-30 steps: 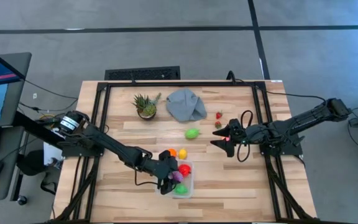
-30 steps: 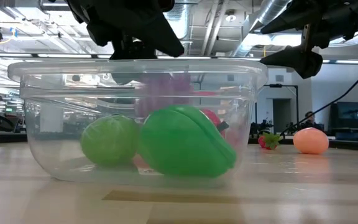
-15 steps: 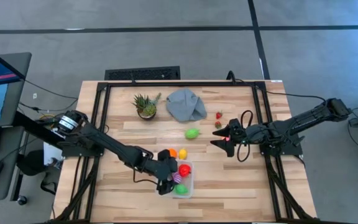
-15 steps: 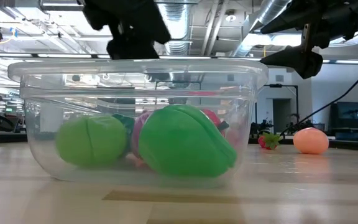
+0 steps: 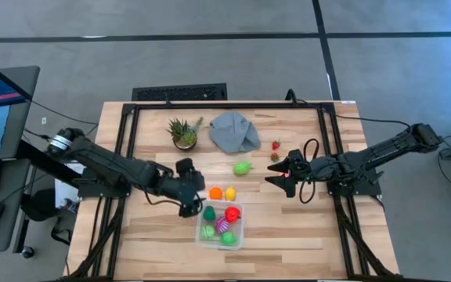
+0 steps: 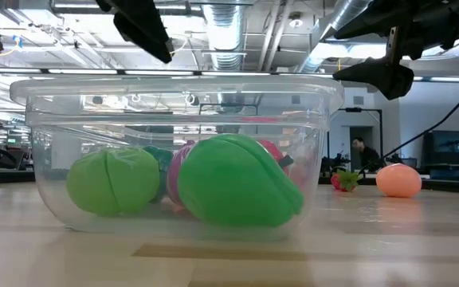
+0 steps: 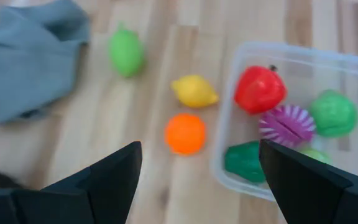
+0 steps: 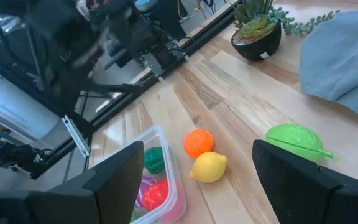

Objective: Pick and placing Produce into tupperware
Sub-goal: Put the pumpkin into the transparent bin

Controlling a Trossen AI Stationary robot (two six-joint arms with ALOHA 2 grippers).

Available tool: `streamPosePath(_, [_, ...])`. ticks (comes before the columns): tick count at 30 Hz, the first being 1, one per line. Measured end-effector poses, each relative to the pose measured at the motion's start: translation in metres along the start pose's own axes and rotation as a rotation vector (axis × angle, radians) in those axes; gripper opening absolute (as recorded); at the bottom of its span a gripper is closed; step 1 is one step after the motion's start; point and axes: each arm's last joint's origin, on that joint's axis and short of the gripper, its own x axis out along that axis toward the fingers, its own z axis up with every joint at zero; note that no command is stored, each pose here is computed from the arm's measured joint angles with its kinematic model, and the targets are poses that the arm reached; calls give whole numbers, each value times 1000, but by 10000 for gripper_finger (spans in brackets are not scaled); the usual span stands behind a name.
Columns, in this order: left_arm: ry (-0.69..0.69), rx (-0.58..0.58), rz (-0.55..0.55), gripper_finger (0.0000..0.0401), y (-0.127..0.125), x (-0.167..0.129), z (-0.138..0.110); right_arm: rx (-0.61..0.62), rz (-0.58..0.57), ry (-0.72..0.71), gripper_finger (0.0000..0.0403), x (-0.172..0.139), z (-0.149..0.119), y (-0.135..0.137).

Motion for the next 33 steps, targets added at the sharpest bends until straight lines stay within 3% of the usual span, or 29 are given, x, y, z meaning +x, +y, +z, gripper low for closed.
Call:
streamPosePath(6, [8,36,128,313,14,-15,-5,5,4,20,322,-1,-3,2])
streamPosePath(12, [109,285,172,313,19,-7,-21,27,1,23,322,-1,-4,1])
streamPosePath(19, [306,497,54,313,38,21,-52,88,-3,16,322,-1,-3,1])
streamPosePath(23, [359,622,-3,313,51,28,-58,140,-23,-3,322,-1,-3,1])
streamPosePath(33, [225,825,-195,313,81,41,-40,293,-57,-56,322,-2,-2,1])
